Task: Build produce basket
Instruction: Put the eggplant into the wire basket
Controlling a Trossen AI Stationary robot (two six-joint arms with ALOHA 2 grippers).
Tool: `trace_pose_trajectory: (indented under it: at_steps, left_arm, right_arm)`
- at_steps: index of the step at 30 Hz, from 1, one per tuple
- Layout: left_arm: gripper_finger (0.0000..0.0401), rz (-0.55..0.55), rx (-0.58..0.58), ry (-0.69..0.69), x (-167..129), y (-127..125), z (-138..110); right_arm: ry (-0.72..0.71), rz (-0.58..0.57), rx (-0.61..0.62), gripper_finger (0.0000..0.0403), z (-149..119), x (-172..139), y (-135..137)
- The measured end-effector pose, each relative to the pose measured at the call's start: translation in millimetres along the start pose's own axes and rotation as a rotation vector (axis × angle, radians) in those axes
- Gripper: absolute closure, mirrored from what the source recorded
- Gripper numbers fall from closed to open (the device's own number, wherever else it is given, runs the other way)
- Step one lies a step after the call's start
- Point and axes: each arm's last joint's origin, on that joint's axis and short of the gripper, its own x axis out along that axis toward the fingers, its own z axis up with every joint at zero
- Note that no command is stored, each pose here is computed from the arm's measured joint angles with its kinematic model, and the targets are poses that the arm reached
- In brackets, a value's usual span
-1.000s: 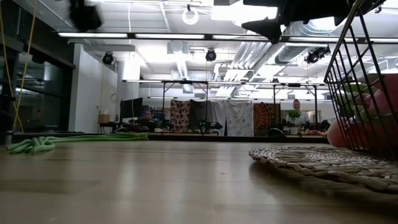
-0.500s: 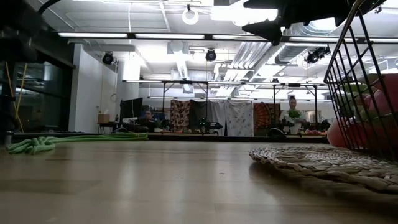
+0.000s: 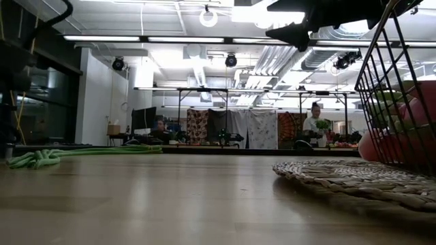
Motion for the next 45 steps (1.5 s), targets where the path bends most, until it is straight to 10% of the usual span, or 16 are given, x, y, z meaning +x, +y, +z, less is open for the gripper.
trace_pose_trajectory:
  at_steps: [18, 33, 45]
  left_arm:
    - [0.0171, 0.104, 0.012, 0.135, 33.6, -6.2, 10.8]
    - [0.0301, 0.131, 0.005, 0.104, 30.2, 2.2, 16.1]
    - [0.0282, 0.032, -0.071, -0.123, -69.4, 37.6, 15.1]
  right_arm:
    - [0.017, -0.003, 0.003, 0.0075, -1.6, 0.0, -0.3]
    - [0.02, -0.004, 0.005, 0.0075, -1.9, 0.0, -0.4]
    - [0.02, -0.004, 0.003, 0.0075, -1.9, 0.0, -0.4]
